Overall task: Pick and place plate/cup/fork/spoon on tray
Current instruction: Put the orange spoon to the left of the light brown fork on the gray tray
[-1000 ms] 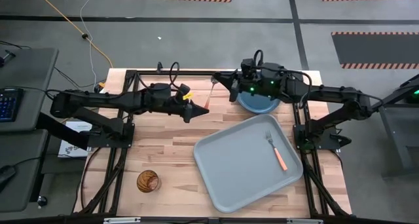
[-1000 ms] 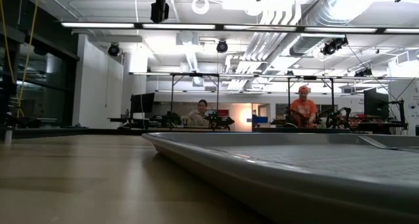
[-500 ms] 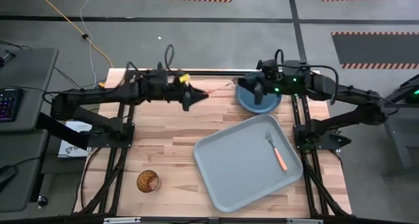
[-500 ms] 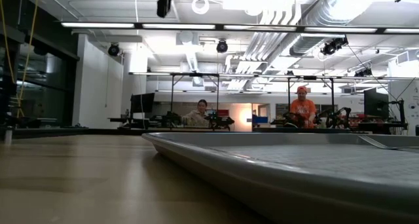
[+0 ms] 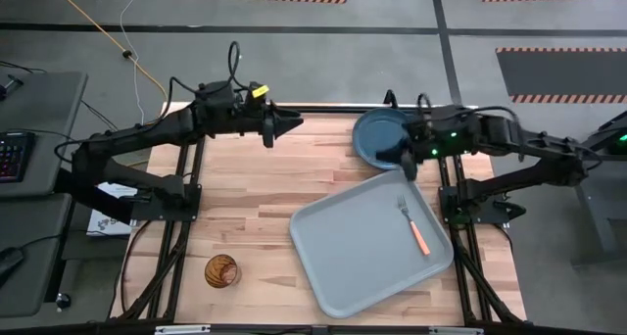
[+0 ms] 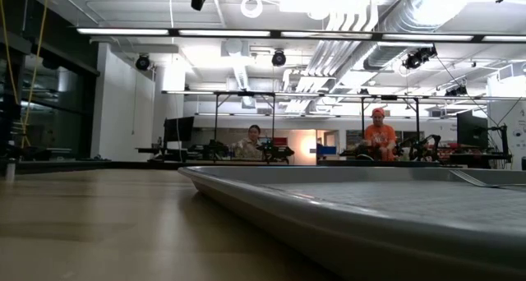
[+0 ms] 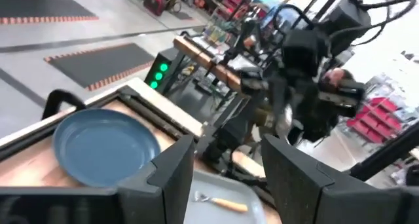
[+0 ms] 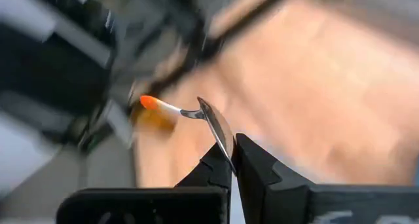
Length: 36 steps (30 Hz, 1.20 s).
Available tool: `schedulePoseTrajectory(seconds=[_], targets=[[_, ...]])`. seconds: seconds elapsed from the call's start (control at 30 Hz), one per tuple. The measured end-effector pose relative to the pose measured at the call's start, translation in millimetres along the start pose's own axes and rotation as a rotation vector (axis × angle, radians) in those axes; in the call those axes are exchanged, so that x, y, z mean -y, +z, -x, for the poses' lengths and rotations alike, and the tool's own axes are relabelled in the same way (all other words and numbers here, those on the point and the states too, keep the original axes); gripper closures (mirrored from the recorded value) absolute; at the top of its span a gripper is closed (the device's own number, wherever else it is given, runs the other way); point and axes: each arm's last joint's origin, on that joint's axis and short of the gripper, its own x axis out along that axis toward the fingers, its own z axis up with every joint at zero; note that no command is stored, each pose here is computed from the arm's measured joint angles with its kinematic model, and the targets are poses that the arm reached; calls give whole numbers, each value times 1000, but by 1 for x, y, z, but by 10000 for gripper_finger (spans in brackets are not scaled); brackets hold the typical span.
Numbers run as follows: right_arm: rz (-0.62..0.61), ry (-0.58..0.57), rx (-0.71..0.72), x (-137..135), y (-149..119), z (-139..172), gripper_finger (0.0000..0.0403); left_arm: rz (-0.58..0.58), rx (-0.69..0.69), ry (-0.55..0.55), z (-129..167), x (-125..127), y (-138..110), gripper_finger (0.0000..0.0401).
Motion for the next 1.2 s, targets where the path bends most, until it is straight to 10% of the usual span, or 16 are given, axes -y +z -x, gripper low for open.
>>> schedulePoseTrajectory(seconds=[0.3,0.5,0.9,1.2], targets=[[-275,122,-878,3,-52,-38,402,-6,-21,25,3,-4,0,231],[-195,41,-1290,16,-78,-60,402,-3,-24,25,3,-4,-1,231],[256,34,-1511,53,-111,-154,402,10,-30,27,3,-4,-1,231],[340,43,-1512,85,-116,-184,402,14,-30,27,3,-4,-1,231]])
